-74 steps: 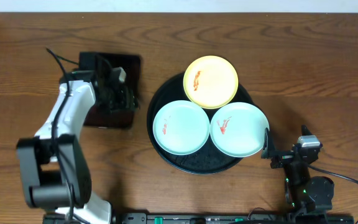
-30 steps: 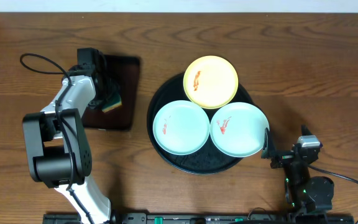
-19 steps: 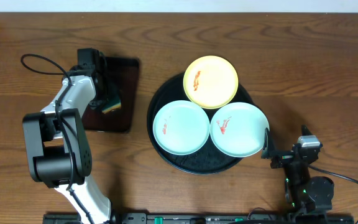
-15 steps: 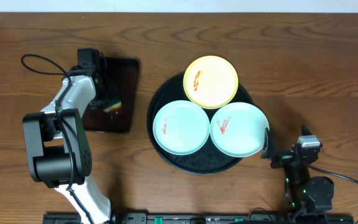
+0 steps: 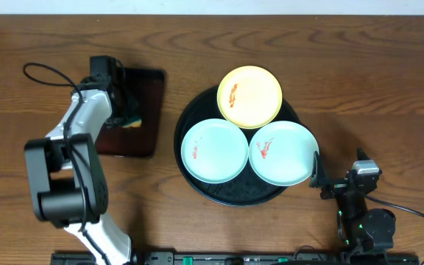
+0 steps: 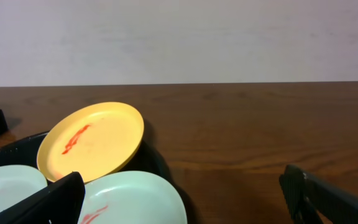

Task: Clean dirty plates on tray and stack at the side
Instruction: 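Lift the sponge with the left gripper, adjusting its grip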

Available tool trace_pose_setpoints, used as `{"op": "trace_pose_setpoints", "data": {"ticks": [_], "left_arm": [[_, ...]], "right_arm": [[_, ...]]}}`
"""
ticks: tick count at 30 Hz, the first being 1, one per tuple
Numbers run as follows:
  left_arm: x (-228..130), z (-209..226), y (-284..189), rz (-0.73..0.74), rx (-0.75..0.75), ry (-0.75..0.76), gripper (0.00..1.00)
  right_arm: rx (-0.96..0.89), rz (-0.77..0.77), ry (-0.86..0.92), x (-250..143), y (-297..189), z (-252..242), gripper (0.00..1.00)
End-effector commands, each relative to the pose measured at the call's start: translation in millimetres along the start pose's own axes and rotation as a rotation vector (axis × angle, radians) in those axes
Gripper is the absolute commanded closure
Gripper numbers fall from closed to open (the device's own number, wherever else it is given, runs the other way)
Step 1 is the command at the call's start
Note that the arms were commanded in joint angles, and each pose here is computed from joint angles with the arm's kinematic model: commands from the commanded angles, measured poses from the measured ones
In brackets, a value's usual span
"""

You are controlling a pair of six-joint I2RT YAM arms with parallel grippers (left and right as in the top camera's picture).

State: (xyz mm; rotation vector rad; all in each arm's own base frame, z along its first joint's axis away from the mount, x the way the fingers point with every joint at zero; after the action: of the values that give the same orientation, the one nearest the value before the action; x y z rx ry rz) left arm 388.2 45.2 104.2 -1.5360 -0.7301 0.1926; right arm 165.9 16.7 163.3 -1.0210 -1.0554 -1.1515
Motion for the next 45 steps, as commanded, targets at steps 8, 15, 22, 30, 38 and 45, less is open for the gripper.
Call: {"op": "trace_pose_setpoints", "data": {"ticks": [8, 15, 22, 30, 38, 45], "left_arm": [[21, -6, -83, -0.207, -0.092, 0.036, 0.92], [19, -6, -71, -0.183, -0.079, 0.037, 0.92], [11, -8, -37, -0.088, -0.070, 0.046, 0.93], [16, -19, -65, -0.134, -0.194, 0.079, 0.92], [8, -19, -109, -0.169, -0.254, 0.159, 0.92], [4, -9, -57, -0.144, -0.134, 0.188, 0.93]], "right_arm": [[-0.010, -0.003, -0.008, 0, 0, -2, 0.01], [-0.010, -0.003, -0.008, 0, 0, -2, 0.01], [-0.010, -0.003, -0.008, 0, 0, -2, 0.01], [-0.010, -0.003, -0.008, 0, 0, -2, 0.01], [-0.010, -0.003, -0.008, 0, 0, -2, 0.01], [-0.010, -0.003, -0.008, 0, 0, -2, 0.01]]}}
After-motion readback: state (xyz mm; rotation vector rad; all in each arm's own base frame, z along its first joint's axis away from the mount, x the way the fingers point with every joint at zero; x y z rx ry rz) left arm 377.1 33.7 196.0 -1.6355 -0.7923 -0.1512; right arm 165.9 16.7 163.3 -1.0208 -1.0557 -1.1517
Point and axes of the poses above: each gripper's point midway between its finger pads, its own y axis out along the fingers, its own z axis along the line the jaws close on, x = y × z, the point moved 8 cm from there along -y, back along the fingers, and after that the axes turned 8 degrees about y, right-handed, at the moved point
